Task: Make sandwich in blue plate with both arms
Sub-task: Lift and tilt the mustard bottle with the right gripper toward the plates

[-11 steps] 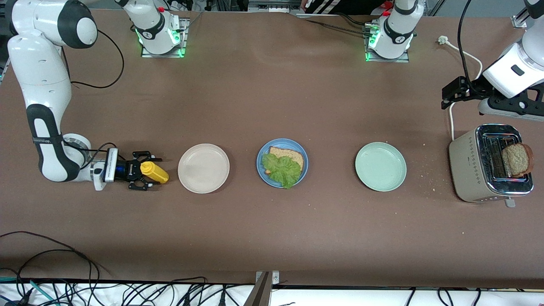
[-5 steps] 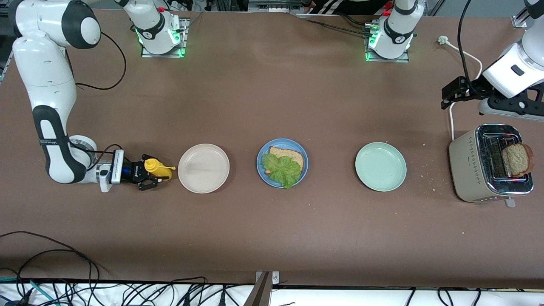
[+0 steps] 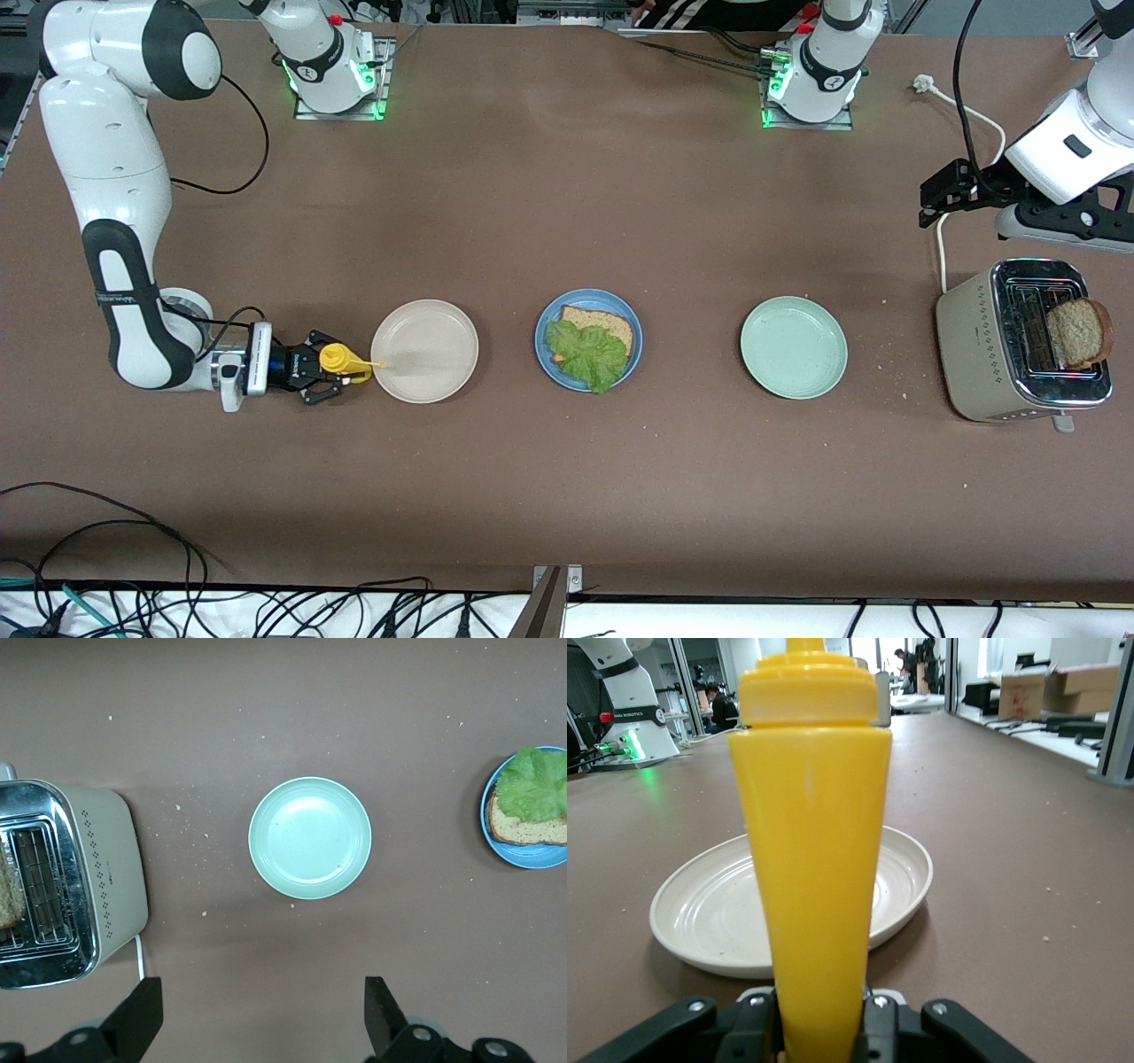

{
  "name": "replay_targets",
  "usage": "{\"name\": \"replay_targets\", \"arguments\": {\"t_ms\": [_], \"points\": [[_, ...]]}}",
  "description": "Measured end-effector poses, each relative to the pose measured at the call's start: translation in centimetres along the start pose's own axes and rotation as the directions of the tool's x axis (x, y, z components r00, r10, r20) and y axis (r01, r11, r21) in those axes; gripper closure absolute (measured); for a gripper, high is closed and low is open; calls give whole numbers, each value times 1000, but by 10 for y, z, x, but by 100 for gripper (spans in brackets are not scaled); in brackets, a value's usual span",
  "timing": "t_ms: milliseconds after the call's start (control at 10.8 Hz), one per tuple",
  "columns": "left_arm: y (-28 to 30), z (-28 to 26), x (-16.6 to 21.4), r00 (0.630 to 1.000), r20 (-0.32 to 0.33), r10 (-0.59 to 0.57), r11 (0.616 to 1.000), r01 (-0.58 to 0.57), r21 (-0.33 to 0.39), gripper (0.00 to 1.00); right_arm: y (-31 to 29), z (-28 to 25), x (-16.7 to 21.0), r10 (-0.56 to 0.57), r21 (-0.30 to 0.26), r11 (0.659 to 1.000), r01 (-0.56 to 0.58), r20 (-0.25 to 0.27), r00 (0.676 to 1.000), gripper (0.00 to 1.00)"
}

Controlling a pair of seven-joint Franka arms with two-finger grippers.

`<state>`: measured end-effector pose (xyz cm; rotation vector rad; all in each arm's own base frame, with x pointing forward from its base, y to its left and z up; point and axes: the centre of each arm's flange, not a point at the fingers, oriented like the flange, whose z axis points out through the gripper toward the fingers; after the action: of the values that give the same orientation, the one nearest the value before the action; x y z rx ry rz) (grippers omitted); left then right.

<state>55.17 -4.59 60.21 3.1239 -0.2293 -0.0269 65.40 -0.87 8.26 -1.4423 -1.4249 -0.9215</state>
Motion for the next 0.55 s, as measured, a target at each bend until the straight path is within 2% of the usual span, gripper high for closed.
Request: {"name": "replay_targets", "arguments": {"t_ms": [185,554], "points": [[0,0,0,1000,0,0,1000,0,0,0,4,-7,16,59,31,998,-62,82,995,81],[0,0,0,1000,0,0,1000,0,0,0,17,-33,67,97,37,993,-109,241,966,83]]}}
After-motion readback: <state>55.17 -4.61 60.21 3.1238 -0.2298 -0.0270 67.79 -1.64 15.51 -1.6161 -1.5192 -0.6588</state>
